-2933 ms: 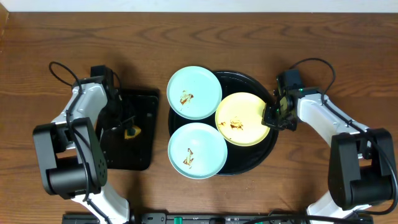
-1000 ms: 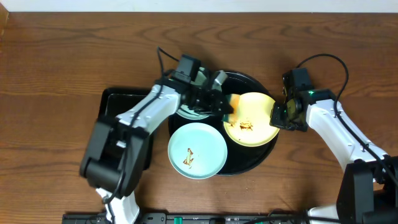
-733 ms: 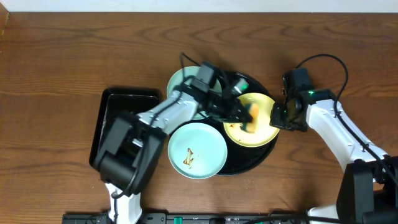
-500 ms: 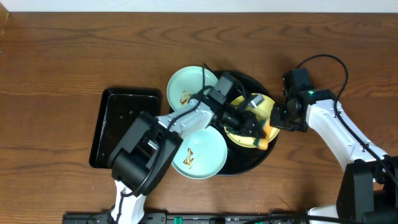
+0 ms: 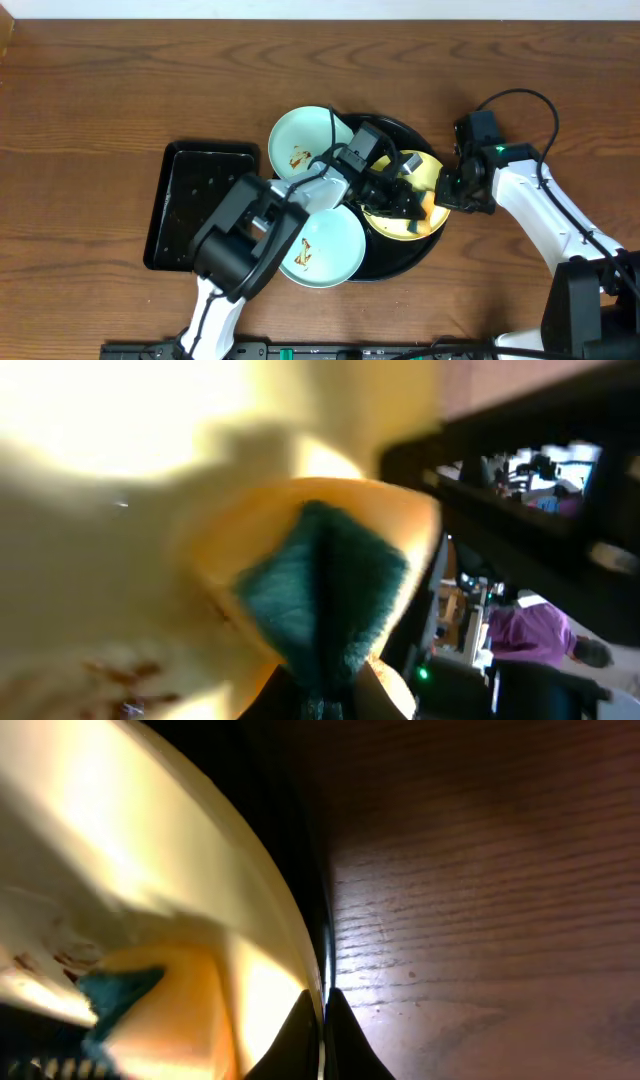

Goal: Clean dirty plates on tray and stack at the side
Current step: 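Scrub the yellow plate surface with the sponge in the left gripper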

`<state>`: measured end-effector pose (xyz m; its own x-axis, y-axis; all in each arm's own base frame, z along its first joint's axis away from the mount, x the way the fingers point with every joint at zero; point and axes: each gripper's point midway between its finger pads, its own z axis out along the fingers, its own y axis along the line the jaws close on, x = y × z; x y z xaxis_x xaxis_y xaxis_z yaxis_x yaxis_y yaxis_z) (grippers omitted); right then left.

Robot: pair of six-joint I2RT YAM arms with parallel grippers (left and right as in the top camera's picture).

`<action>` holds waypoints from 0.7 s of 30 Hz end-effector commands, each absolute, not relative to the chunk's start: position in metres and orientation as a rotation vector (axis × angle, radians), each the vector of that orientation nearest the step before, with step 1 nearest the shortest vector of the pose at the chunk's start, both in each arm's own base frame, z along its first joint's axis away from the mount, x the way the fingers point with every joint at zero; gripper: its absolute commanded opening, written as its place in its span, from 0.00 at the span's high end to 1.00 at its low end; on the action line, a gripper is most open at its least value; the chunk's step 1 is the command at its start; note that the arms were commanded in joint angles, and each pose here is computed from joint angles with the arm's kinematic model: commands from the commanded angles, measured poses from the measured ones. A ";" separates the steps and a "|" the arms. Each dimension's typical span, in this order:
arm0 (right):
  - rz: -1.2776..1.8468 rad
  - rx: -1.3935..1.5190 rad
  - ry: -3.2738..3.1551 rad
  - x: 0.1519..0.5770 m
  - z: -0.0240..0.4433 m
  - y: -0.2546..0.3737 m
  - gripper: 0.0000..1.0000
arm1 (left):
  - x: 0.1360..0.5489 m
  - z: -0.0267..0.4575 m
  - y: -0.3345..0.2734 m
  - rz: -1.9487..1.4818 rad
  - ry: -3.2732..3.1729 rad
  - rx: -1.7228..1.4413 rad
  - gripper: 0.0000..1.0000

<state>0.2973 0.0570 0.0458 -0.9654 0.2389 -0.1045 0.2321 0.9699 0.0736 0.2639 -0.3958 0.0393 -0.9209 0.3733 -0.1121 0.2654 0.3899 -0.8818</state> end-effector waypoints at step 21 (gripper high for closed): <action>0.101 0.338 3.010 0.297 0.051 0.059 0.99 | 0.304 0.013 -0.373 1.519 -2.617 -0.320 0.93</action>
<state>0.2919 0.0562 0.0451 -0.9683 0.2352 -0.0837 0.2302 0.9709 0.0653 0.3012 -0.3725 0.0186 -0.9709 0.2384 -0.0234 0.1347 0.4626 -0.8763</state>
